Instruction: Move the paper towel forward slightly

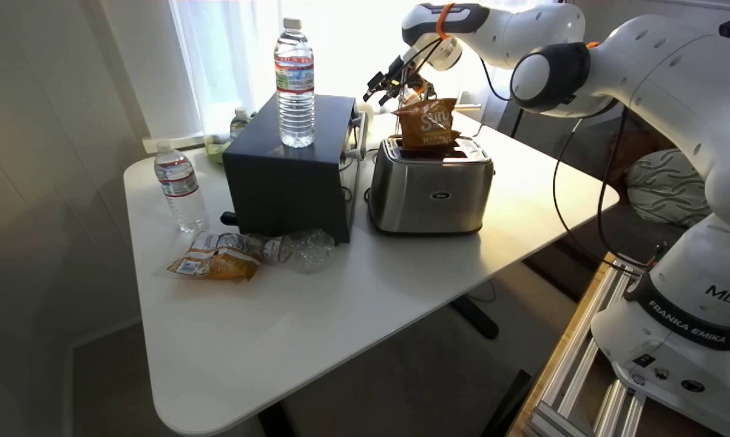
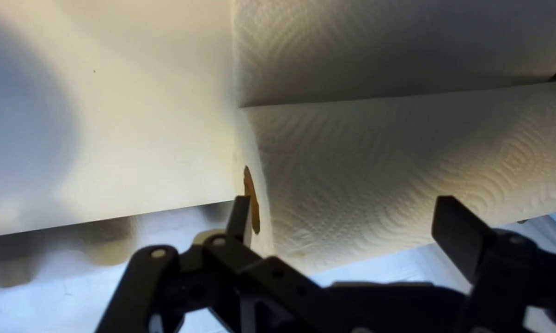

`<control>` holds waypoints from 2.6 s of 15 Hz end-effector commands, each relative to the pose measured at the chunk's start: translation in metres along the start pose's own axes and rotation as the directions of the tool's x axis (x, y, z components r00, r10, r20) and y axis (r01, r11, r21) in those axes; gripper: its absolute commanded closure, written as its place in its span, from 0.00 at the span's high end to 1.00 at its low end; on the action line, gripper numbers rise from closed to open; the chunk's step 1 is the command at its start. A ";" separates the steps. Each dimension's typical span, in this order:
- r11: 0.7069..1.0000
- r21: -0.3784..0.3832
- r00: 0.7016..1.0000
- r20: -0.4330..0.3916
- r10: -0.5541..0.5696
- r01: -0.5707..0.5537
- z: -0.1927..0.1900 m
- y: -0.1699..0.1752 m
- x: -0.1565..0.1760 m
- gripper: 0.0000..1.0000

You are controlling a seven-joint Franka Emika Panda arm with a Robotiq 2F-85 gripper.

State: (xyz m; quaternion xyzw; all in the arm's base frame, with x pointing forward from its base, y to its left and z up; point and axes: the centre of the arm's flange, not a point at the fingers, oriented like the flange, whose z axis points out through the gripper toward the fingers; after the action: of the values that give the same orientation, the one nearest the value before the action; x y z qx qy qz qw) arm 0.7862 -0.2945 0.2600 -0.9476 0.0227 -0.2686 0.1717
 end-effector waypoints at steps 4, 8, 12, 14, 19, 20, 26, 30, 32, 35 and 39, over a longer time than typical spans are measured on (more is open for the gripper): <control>0.999 0.041 0.995 -0.090 0.039 -0.035 0.035 0.036 0.059 1.00; 0.999 0.032 0.993 -0.106 0.043 -0.040 0.040 0.035 0.059 1.00; 0.999 0.024 0.993 -0.112 0.039 -0.037 0.040 0.037 0.058 0.68; 0.999 0.029 0.994 -0.106 0.036 -0.033 0.041 0.037 0.058 0.62; 0.999 0.033 0.996 -0.085 0.019 -0.016 0.042 0.033 0.060 0.59; 0.999 0.038 0.996 -0.083 0.018 -0.014 0.042 0.032 0.060 0.58; 0.996 0.079 0.999 -0.015 0.031 -0.030 0.044 0.026 0.059 0.67; 0.994 0.098 0.999 0.023 0.037 -0.039 0.047 0.022 0.055 0.69; 0.999 0.041 0.999 -0.036 0.004 -0.002 0.042 0.022 0.056 0.69; 0.999 -0.043 0.997 -0.072 -0.012 0.009 0.036 0.028 0.062 0.70; 0.997 -0.073 0.998 -0.063 -0.006 0.002 0.037 0.036 0.062 0.93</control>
State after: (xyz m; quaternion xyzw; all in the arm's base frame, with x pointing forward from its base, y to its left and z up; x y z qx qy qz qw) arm 0.7907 -0.2961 0.2559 -0.9419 0.0315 -0.2986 0.1503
